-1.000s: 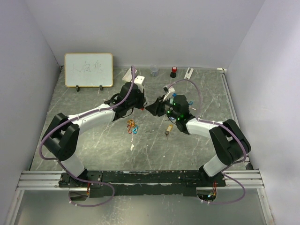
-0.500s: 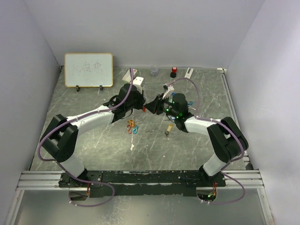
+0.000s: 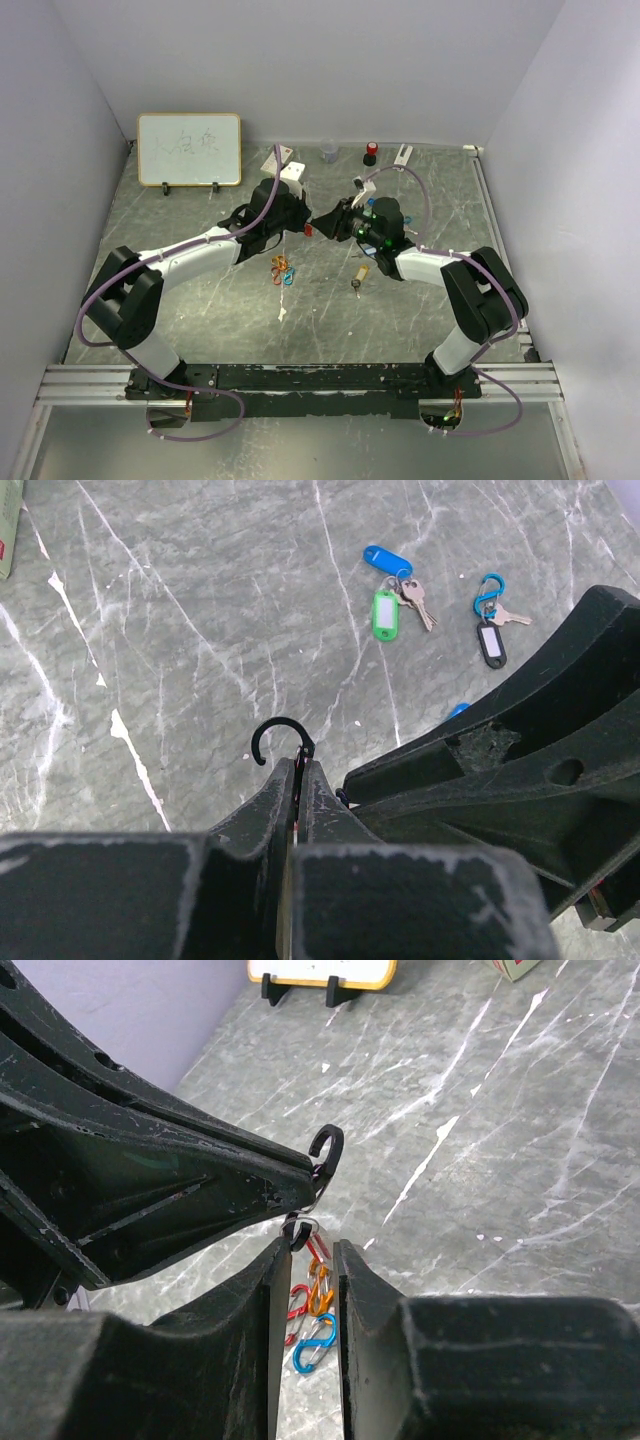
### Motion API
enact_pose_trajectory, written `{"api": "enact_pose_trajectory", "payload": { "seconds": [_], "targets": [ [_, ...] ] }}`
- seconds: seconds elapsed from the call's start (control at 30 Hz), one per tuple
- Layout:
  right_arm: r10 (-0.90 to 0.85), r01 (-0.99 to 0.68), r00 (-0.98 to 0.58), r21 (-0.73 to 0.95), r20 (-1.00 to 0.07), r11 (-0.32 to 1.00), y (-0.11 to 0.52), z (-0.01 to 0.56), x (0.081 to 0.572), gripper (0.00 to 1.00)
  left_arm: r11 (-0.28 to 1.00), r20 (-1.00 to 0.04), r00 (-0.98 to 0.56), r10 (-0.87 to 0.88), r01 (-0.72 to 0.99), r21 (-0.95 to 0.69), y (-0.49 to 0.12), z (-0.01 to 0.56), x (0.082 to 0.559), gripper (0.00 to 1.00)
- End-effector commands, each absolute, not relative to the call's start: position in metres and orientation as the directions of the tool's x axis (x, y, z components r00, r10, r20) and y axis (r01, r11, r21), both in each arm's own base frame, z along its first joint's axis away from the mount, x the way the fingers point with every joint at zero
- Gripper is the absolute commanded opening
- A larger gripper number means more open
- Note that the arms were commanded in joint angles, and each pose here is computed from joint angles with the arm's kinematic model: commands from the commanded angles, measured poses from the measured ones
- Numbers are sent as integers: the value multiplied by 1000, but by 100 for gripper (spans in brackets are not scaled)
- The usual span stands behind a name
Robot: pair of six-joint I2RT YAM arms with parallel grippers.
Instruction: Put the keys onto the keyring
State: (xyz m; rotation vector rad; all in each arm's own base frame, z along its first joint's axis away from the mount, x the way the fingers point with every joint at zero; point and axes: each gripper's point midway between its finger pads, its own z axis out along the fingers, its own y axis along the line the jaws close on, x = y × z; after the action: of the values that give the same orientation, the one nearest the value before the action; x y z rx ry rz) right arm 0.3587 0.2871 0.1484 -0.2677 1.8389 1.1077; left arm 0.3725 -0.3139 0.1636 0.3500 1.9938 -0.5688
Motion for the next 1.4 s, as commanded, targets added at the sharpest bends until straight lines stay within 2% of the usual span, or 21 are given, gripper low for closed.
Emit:
{"api": "enact_pose_trajectory", "payload": {
  "seconds": [0.0, 0.43, 1.17, 1.37],
  "targets": [
    [287, -599, -501, 567, -816, 565, 286, 160, 369, 23, 806, -904, -427, -29, 524, -274, -322, 187, 366, 7],
    [290, -616, -505, 575, -813, 539, 291, 162, 370, 19, 801, -901, -433, -26, 531, -278, -324, 184, 366, 7],
    [292, -632, -504, 578, -813, 517, 297, 167, 376, 18, 793, -899, -437, -21, 541, -281, -328, 183, 366, 7],
    [291, -631, -507, 579, -812, 517, 297, 165, 375, 7, 797, -901, -433, -25, 536, -279, -327, 184, 367, 7]
  ]
}}
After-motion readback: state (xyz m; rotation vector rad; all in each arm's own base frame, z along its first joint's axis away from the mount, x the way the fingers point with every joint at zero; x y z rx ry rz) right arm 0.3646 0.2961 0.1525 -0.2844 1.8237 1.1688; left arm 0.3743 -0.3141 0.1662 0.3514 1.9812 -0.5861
